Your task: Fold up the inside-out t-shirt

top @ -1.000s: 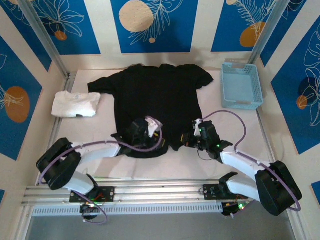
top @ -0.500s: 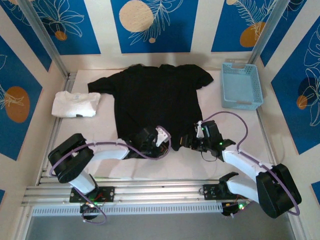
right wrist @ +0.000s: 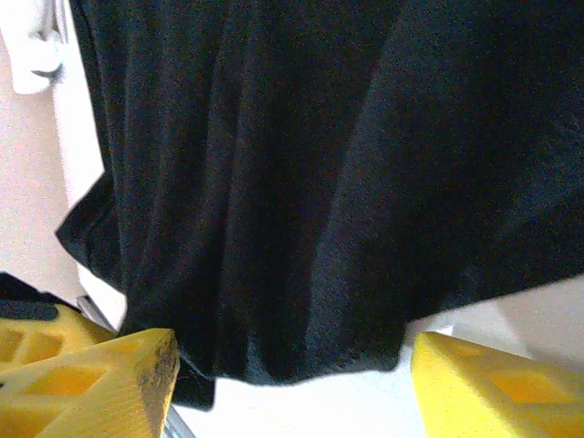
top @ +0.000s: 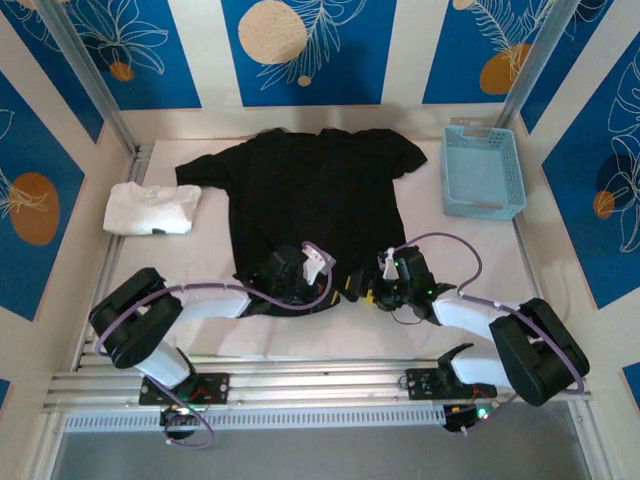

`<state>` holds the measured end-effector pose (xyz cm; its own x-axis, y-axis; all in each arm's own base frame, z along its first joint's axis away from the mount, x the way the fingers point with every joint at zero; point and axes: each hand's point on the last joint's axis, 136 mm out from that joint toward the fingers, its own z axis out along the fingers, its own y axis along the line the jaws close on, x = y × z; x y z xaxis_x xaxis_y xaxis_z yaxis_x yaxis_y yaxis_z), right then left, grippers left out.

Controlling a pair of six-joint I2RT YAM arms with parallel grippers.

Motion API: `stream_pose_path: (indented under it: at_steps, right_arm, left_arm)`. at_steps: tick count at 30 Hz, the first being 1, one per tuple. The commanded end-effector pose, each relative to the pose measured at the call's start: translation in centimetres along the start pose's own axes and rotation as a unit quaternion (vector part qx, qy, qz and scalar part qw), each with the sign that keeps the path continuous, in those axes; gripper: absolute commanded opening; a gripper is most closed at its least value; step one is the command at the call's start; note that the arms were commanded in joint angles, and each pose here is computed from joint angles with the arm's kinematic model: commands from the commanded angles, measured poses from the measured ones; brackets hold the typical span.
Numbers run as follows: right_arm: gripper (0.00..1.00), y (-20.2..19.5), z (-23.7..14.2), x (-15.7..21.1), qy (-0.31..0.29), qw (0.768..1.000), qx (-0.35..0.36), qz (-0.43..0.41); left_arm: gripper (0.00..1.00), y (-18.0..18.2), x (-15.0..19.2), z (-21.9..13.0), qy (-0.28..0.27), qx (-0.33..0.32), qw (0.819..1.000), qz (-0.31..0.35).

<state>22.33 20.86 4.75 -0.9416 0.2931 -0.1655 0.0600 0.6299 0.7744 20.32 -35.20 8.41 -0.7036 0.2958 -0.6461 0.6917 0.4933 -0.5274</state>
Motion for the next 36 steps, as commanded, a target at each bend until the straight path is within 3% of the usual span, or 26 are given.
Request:
stream_pose_path:
  at_steps: [1,9,21,28,33,36]
  right_arm:
    - [0.68,0.6,0.5,-0.2,-0.005,0.999,-0.022,0.028]
    - [0.64,0.7,0.8,-1.0,-0.025,0.998,-0.033,0.052]
    - [0.31,1.3,-1.3,-2.2,-0.08,0.996,-0.025,0.041]
    - [0.1,2.2,-1.7,-2.6,-0.089,0.995,-0.037,0.028]
    - [0.01,2.9,-2.1,-3.0,-0.093,0.995,-0.038,0.012]
    - [0.0,3.6,-2.5,-3.2,-0.098,0.994,-0.045,0.002]
  left_arm:
    - [0.0,-1.0,-0.5,-0.5,-0.013,0.028,1.0,-0.005]
    - [0.0,-0.6,-0.3,-0.4,-0.012,0.021,1.0,-0.005]
    - [0.02,2.1,-0.1,-1.2,-0.023,-0.017,0.999,-0.037]
    - [0.0,3.1,-0.9,-2.0,-0.048,-0.004,0.996,-0.073]
    - [0.0,3.1,-2.0,-3.0,-0.07,0.015,0.994,-0.087]
    - [0.0,3.6,-2.3,-3.4,-0.078,0.011,0.992,-0.094]
